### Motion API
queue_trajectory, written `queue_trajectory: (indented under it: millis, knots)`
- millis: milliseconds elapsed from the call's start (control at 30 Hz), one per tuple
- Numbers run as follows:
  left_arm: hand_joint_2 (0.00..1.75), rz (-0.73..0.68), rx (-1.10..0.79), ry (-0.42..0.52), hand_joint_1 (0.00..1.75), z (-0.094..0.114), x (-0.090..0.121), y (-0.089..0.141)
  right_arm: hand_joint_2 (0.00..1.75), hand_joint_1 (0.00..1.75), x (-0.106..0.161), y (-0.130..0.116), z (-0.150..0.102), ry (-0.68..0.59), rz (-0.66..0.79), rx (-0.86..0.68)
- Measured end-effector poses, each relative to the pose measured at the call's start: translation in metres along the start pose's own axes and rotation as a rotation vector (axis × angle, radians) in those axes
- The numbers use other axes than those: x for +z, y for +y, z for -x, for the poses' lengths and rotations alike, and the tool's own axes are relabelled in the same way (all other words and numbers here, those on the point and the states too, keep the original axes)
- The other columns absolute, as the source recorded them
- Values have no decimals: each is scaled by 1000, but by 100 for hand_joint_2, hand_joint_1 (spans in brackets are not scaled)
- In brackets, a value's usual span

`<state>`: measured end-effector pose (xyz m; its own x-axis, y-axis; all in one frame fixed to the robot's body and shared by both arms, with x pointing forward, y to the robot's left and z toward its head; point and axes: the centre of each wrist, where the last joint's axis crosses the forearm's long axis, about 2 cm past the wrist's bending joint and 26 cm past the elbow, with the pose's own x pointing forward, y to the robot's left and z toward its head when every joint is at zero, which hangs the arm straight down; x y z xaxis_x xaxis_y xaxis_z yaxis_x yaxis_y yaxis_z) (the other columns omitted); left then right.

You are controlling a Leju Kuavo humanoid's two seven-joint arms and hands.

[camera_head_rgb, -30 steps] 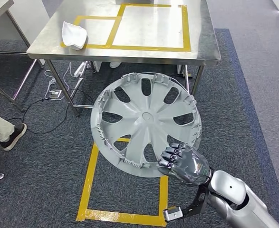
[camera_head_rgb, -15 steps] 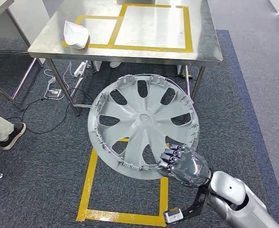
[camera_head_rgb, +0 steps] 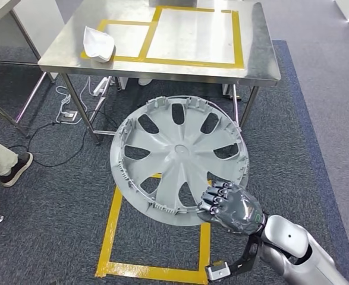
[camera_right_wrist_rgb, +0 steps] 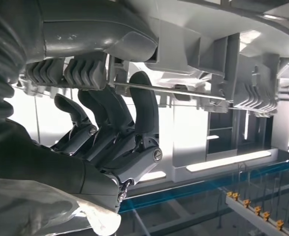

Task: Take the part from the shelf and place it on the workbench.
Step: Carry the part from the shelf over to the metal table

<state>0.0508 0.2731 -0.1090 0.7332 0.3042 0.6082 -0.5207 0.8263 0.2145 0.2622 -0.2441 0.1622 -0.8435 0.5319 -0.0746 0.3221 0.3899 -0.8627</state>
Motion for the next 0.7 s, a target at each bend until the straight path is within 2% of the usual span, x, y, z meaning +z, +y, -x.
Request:
queue_trajectory:
  millis: [700]
  knots:
    - [175,1,-2,3,0,1,1,0,175,175,1,1,-1,0,-6,-5]
